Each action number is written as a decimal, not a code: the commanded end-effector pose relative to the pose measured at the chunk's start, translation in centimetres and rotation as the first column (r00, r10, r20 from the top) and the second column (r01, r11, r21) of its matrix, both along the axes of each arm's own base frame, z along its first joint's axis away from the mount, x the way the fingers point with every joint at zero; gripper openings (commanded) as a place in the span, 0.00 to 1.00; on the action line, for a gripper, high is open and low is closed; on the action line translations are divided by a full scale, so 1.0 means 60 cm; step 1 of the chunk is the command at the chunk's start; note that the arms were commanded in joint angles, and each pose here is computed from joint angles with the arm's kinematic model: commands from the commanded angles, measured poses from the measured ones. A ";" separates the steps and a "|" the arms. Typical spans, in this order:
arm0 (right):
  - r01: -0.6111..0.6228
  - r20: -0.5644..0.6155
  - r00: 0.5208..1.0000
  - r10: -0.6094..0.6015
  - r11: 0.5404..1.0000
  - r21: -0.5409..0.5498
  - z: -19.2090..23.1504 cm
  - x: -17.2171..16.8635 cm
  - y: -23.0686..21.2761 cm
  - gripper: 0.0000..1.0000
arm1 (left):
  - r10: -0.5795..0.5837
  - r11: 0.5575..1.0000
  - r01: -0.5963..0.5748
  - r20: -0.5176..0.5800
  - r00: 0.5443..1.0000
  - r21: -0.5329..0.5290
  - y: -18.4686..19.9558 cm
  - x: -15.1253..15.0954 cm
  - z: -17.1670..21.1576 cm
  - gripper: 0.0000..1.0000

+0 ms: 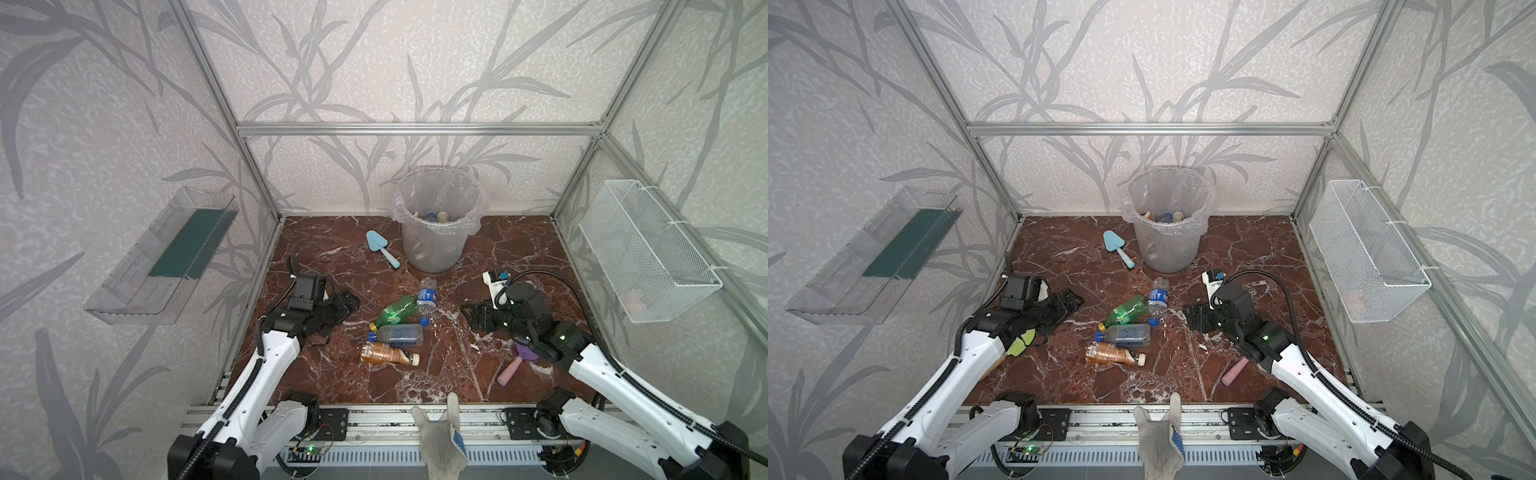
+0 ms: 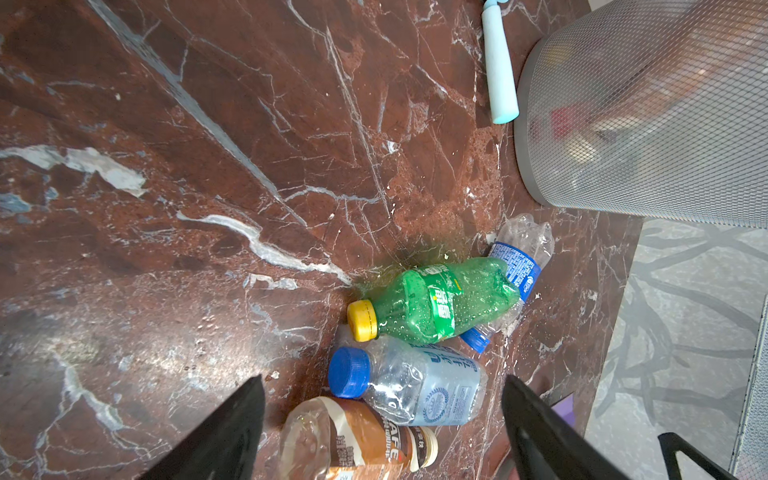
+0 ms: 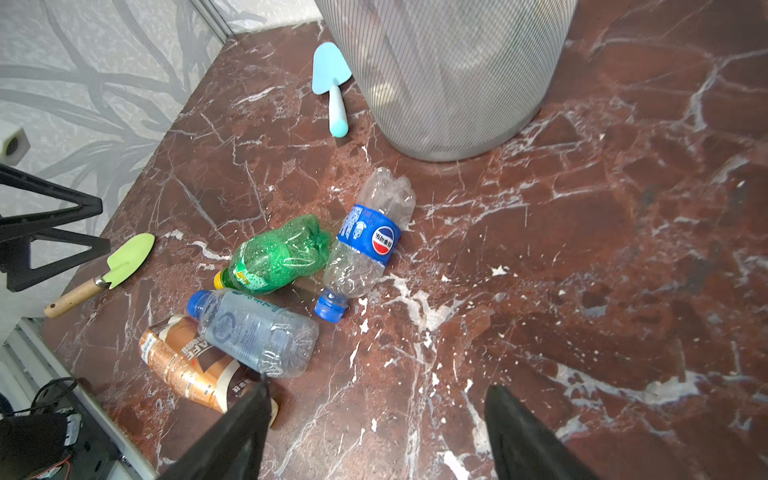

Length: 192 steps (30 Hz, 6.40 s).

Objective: Throw the plastic bottles in the bin
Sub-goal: 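Bring the right gripper back down beside the bottle pile, then lower the left gripper onto the Nescafe bottle nearest the robot and grasp it, then lift the Nescafe bottle with the left gripper and drop it into the bin, then lower the right gripper onto the clear Pepsi bottle and grasp it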

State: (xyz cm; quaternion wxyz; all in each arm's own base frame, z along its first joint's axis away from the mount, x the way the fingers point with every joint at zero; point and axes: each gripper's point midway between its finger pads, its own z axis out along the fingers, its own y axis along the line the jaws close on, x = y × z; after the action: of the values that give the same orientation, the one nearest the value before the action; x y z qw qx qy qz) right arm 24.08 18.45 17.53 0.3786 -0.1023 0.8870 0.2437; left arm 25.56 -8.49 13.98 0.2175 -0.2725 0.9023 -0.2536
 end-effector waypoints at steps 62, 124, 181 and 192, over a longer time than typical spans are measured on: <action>-0.056 -0.047 0.997 0.056 0.998 0.008 -0.080 -0.041 0.048 0.78 | 0.362 0.874 -0.431 -0.292 0.885 -0.223 -0.147 -0.149 -0.125 0.82; -0.031 -0.061 0.998 0.028 0.998 -0.049 -0.100 -0.056 0.016 0.73 | 0.047 0.999 -0.047 0.182 0.982 -0.001 -0.090 -0.085 0.019 0.43; 0.143 -0.304 0.945 -0.125 0.989 0.039 -0.101 -0.023 0.070 0.71 | -0.030 0.991 0.001 0.206 0.978 0.136 -0.046 0.014 0.131 0.91; 0.156 -0.278 0.950 -0.140 0.987 0.037 -0.102 0.025 0.107 0.72 | -0.006 0.992 -0.013 0.145 0.989 0.129 -0.037 -0.009 0.075 0.91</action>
State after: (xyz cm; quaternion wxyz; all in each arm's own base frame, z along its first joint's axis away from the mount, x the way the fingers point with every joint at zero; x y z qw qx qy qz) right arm 24.11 23.59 9.89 0.2486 0.0093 0.9387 0.2386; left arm 25.12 -10.94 18.64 0.2969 -0.2282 0.9038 -0.2073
